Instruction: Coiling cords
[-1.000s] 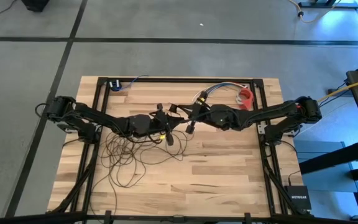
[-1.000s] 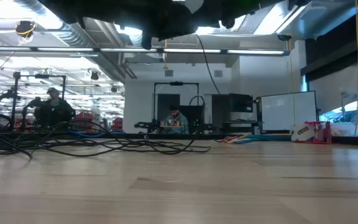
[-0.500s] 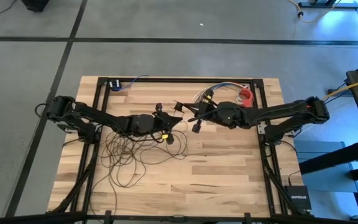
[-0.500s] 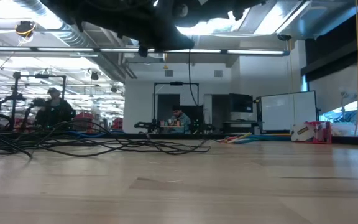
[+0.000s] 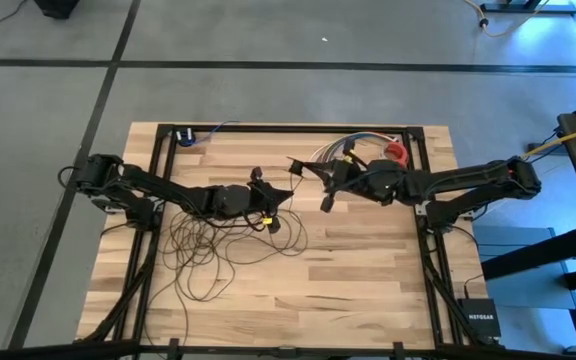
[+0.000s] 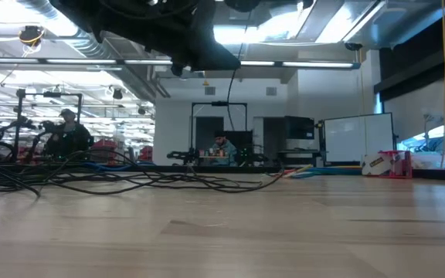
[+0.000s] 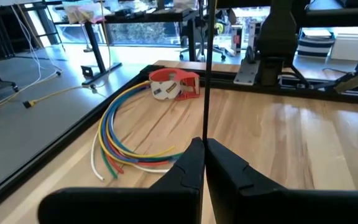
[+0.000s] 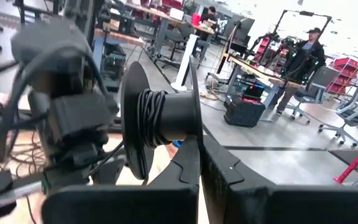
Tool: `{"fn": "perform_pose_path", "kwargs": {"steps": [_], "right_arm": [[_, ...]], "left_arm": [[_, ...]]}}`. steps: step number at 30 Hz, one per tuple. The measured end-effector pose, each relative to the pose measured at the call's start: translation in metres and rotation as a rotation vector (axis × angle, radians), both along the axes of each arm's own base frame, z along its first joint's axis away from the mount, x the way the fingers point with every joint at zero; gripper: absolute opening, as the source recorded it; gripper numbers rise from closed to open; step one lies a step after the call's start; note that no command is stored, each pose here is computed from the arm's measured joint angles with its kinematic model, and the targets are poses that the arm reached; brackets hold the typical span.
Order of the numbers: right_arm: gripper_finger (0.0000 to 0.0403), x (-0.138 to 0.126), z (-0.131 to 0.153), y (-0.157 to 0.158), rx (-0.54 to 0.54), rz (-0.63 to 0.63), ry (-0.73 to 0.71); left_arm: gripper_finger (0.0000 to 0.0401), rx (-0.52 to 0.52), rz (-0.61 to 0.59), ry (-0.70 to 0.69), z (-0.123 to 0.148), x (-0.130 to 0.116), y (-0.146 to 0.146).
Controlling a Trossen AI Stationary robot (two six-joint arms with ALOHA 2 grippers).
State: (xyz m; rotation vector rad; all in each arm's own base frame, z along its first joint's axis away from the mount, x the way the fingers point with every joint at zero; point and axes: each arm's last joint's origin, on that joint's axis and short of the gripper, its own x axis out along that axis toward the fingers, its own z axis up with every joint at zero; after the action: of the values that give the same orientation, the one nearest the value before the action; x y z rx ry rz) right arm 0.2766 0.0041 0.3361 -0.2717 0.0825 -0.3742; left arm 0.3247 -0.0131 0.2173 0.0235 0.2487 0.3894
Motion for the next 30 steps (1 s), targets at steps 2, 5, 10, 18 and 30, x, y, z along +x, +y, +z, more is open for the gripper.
{"fn": "perform_pose_path", "kwargs": {"steps": [2,5,10,18,30], "right_arm": [[0.0001,-0.003,0.004,0.000,0.001,0.005,-0.016],[0.0001,-0.006,0.007,0.000,0.004,0.005,-0.030],[0.0001,-0.006,0.004,0.000,0.005,0.006,-0.001],[0.0001,-0.007,-0.012,0.003,0.002,0.134,0.186],[0.0001,-0.011,-0.046,0.001,-0.036,0.068,0.519]], "left_arm": [[0.0005,0.000,0.003,0.005,-0.001,0.000,0.001],[0.0005,0.001,0.006,0.011,-0.001,0.000,0.002],[0.0002,0.035,0.047,0.049,-0.004,-0.001,0.003],[0.0001,0.039,0.234,0.070,-0.003,-0.010,0.008],[0.0000,-0.009,0.193,-0.067,0.038,-0.031,-0.007]]}}
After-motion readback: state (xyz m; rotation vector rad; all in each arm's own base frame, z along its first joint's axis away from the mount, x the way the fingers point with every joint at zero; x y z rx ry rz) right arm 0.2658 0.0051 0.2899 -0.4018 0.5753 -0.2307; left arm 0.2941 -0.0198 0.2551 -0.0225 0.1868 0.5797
